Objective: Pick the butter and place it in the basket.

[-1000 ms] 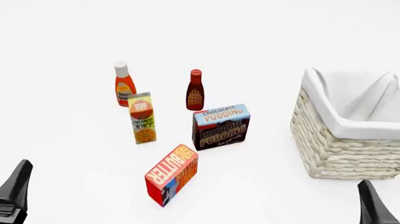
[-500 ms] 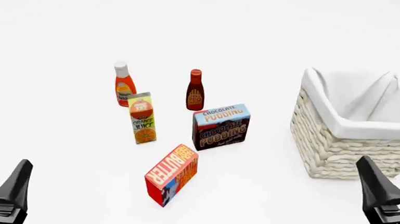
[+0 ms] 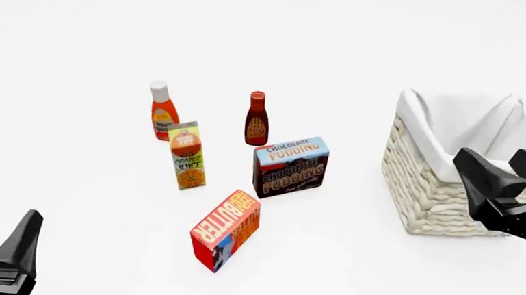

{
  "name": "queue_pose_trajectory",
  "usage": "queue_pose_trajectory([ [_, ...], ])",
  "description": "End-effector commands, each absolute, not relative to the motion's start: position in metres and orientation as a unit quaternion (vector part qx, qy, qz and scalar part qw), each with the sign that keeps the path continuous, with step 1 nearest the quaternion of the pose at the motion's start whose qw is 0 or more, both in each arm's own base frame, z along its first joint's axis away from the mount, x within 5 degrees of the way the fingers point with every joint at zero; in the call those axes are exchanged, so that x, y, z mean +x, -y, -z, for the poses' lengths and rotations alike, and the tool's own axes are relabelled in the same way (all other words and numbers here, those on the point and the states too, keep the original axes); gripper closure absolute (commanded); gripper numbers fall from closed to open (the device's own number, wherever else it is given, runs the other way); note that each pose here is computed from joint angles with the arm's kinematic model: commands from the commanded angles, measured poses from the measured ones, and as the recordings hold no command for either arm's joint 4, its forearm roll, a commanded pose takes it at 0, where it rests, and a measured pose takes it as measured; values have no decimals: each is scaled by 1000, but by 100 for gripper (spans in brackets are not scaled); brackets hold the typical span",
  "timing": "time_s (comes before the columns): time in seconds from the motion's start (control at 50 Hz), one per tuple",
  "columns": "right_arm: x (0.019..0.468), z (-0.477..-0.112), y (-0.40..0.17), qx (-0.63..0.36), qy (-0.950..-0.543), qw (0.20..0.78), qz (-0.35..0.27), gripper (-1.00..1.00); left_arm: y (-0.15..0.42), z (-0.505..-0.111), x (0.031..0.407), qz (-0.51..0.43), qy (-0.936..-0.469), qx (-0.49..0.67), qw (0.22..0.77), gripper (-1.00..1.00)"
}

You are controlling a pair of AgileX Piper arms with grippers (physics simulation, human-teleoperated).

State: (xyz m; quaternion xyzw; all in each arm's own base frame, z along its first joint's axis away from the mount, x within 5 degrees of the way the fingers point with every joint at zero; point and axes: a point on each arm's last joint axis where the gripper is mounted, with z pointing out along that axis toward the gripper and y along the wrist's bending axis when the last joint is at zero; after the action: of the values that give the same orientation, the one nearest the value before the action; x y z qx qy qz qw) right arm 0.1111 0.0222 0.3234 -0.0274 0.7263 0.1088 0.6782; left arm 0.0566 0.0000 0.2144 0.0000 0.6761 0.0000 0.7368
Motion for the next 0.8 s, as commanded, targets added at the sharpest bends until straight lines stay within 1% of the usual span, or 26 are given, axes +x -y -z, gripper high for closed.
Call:
queue_pose_trajectory([
  [0.02, 133, -338, -32, -29, -749, 650, -128, -100, 0, -214, 57, 0, -676, 0, 737, -100],
  [0.22, 140, -352, -39, -21, -750, 641, -158, -100, 0, -214, 57, 0, -676, 0, 737, -100],
  [0.8, 183, -365, -68, 5, -787, 577, -218, -100, 0, -214, 57, 0, -676, 0, 737, -100],
])
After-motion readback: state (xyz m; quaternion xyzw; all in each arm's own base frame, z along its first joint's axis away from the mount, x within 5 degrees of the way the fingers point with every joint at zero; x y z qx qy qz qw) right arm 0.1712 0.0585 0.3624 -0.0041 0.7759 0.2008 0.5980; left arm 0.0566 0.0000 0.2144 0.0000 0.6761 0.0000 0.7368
